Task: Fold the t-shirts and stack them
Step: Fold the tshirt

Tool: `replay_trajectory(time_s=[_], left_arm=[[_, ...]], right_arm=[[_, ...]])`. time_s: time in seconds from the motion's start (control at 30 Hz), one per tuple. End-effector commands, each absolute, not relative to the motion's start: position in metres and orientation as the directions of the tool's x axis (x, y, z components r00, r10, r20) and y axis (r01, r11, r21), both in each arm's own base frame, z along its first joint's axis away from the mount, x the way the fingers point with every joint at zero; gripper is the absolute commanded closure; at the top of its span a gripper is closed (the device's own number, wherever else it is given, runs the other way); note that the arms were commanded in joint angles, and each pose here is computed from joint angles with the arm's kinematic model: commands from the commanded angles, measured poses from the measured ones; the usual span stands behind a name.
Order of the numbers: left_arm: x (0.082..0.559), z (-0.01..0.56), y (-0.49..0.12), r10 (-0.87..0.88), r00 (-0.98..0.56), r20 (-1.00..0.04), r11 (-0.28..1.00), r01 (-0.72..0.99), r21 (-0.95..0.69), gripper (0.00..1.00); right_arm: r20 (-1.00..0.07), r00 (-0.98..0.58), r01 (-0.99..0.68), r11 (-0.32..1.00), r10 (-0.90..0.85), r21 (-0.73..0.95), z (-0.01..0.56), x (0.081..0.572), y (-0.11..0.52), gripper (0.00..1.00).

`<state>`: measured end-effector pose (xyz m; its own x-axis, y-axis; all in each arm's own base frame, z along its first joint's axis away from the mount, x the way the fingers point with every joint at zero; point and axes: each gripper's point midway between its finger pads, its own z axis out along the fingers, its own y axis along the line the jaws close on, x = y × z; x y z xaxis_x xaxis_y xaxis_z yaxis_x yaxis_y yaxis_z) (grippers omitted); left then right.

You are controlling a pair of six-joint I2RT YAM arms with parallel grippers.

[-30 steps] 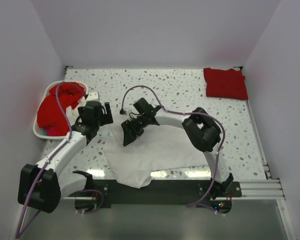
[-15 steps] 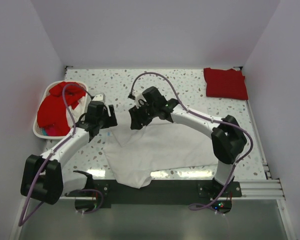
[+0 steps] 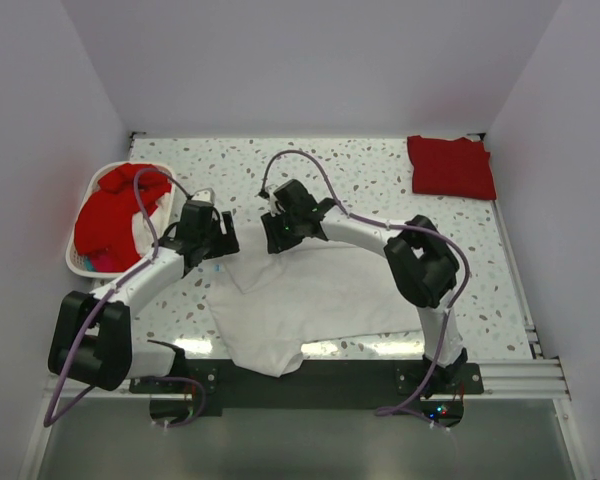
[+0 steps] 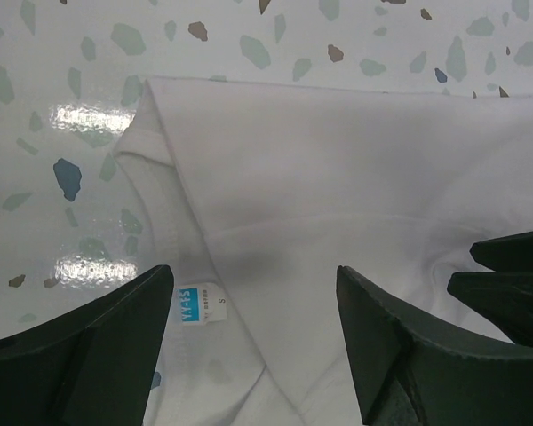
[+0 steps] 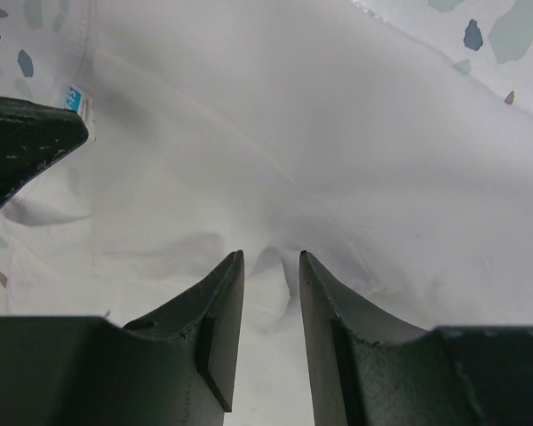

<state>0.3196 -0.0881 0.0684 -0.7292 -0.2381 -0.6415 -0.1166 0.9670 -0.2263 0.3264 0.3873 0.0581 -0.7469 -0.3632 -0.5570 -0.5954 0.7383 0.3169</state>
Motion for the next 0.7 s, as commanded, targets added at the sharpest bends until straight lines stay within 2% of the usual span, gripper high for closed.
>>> replay_trajectory(time_s=[0.0, 0.17, 0.4, 0.67], left_arm=[[0.324, 0.079, -0.086, -0.254, -0.698, -0.669, 0.964, -0.129, -0.232, 0.20], [0.327, 0.082, -0.084, -0.255, -0.687, -0.681, 0.965, -0.135, -0.225, 0.19], [0.326, 0.084, -0.082, -0.254, -0.684, -0.684, 0.966, -0.141, -0.217, 0.18], [0.327, 0.084, -0.080, -0.255, -0.682, -0.686, 0.966, -0.149, -0.212, 0.18]], right_arm=[[-0.631, -0.716, -0.587, 0.746, -0.298, 0.314, 0.081, 0.349, 0.406, 0.65], [-0.613, -0.726, -0.576, 0.761, -0.311, 0.297, 0.067, 0.350, 0.402, 0.66], [-0.580, -0.731, -0.596, 0.750, -0.360, 0.286, 0.057, 0.335, 0.392, 0.78], [-0.549, -0.720, -0.628, 0.735, -0.424, 0.256, 0.059, 0.309, 0.364, 0.84]])
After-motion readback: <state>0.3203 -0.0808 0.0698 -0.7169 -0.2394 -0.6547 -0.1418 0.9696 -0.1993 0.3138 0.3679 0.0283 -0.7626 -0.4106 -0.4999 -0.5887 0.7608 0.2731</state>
